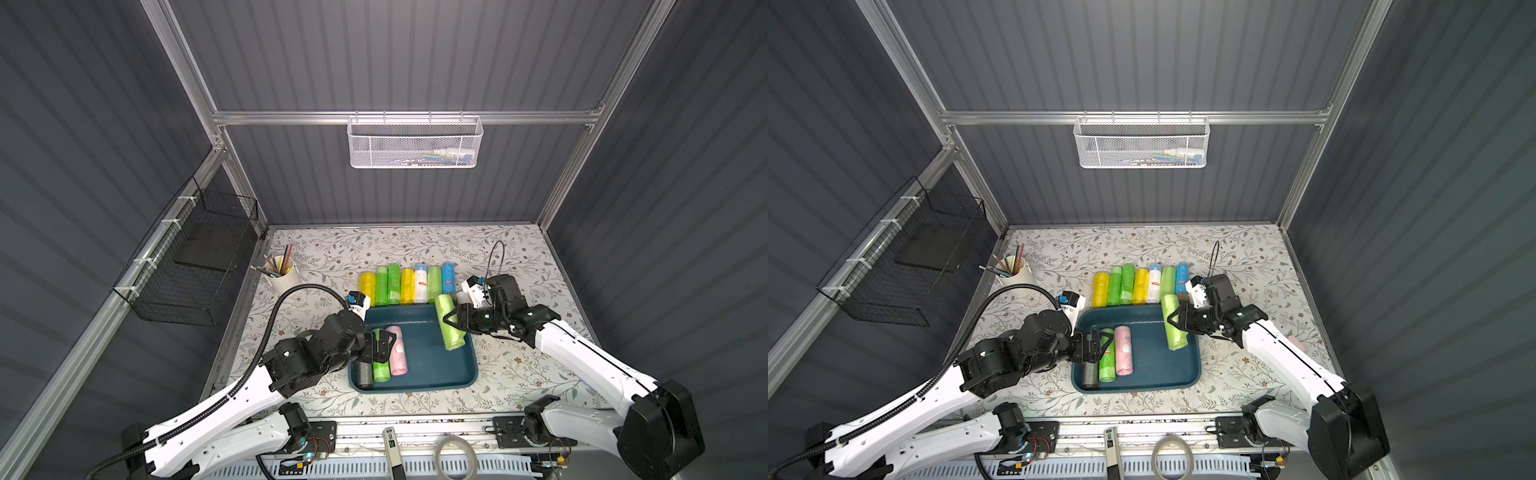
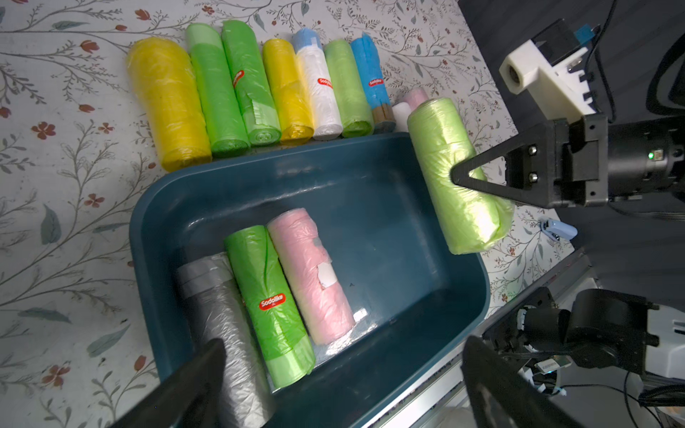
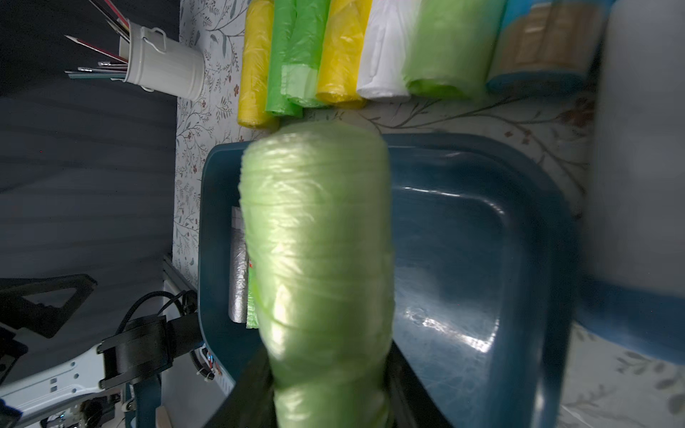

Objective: Put the roll of trash bags into the storage box
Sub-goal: Place the roll of trash bags in the storage box.

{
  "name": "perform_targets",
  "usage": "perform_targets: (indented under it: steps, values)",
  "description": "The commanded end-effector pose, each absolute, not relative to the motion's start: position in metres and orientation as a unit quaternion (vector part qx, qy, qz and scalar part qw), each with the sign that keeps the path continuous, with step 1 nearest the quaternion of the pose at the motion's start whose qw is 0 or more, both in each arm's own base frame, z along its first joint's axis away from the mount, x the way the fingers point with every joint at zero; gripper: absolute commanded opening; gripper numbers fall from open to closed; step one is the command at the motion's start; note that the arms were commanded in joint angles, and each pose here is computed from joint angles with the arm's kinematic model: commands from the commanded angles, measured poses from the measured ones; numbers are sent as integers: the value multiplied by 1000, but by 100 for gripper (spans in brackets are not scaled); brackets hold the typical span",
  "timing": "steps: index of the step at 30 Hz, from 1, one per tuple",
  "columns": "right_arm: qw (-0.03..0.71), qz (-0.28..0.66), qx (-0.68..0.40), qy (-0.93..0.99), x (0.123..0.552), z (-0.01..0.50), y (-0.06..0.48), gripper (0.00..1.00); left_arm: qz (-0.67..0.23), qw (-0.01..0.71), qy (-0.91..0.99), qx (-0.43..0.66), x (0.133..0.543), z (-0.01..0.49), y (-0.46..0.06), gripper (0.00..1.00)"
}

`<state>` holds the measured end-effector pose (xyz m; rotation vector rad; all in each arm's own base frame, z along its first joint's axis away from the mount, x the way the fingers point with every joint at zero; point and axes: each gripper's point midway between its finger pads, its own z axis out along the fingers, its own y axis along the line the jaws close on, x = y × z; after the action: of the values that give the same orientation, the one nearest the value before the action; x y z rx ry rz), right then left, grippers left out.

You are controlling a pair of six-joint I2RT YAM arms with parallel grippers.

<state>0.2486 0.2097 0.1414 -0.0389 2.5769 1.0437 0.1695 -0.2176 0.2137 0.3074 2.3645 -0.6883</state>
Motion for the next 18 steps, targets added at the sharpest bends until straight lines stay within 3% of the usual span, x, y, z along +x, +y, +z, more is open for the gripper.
perform_targets:
  steps: [1,18]
  values:
    - [192,405,-13,894,255,152,229,41,-239,309,913,121,162,208,-204,100]
    - [148,426,-9,892,233,114,274,41,-222,272,927,130,153,196,-200,100]
